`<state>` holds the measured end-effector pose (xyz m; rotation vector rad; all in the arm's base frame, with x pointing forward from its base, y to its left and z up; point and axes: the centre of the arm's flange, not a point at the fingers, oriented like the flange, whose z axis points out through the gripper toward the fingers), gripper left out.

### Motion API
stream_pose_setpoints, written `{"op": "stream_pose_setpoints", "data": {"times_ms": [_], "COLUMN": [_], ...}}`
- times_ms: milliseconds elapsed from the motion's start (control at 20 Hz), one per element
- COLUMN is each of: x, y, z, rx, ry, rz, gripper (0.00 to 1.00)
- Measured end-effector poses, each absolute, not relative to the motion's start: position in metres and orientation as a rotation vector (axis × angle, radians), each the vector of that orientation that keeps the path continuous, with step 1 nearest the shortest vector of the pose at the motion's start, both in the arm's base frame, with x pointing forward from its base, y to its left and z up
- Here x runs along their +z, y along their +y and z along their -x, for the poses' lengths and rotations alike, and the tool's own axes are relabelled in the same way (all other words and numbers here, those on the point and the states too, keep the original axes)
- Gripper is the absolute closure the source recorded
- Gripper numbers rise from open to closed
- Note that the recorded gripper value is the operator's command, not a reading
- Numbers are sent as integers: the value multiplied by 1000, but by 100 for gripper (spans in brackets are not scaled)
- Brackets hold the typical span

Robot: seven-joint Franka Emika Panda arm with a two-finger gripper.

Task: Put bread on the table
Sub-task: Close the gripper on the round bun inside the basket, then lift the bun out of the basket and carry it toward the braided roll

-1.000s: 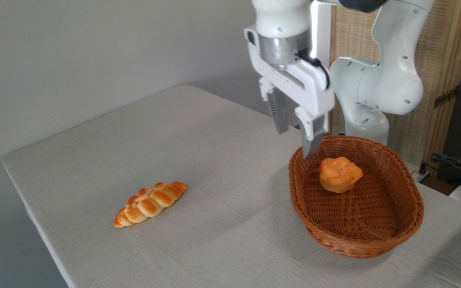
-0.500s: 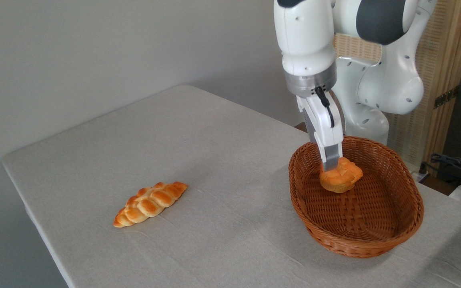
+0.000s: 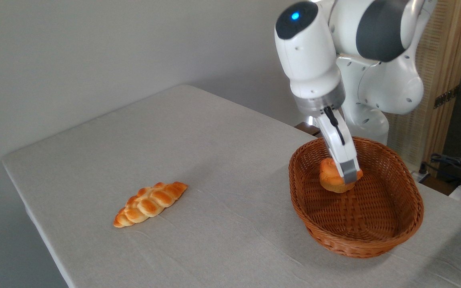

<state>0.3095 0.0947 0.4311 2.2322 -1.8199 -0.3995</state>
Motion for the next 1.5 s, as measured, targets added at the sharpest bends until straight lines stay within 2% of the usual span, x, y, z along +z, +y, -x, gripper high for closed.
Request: {"op": "stream_pose_setpoints", "data": {"times_ms": [50, 150, 200, 250, 600, 1000, 1100, 1150, 1250, 1500], "x": [425, 417, 415, 414, 414, 417, 430, 443, 471, 550], "y": [97, 97, 97, 97, 96, 96, 94, 93, 93, 89], "z": [-307, -305, -305, -305, -305, -305, -308, -312, -320, -363], "rx": [-394, -384, -384, -384, -382, -387, -402, -402, -384, -187], "ry": [-1810, -1807, -1808, -1810, -1811, -1815, -1826, -1838, -1863, -1902], "rz": [-2230, -2227, -2225, -2224, -2224, -2222, -2222, -2232, -2262, -2353], "gripper": [11, 53, 65, 71, 75, 75, 73, 70, 70, 70]}}
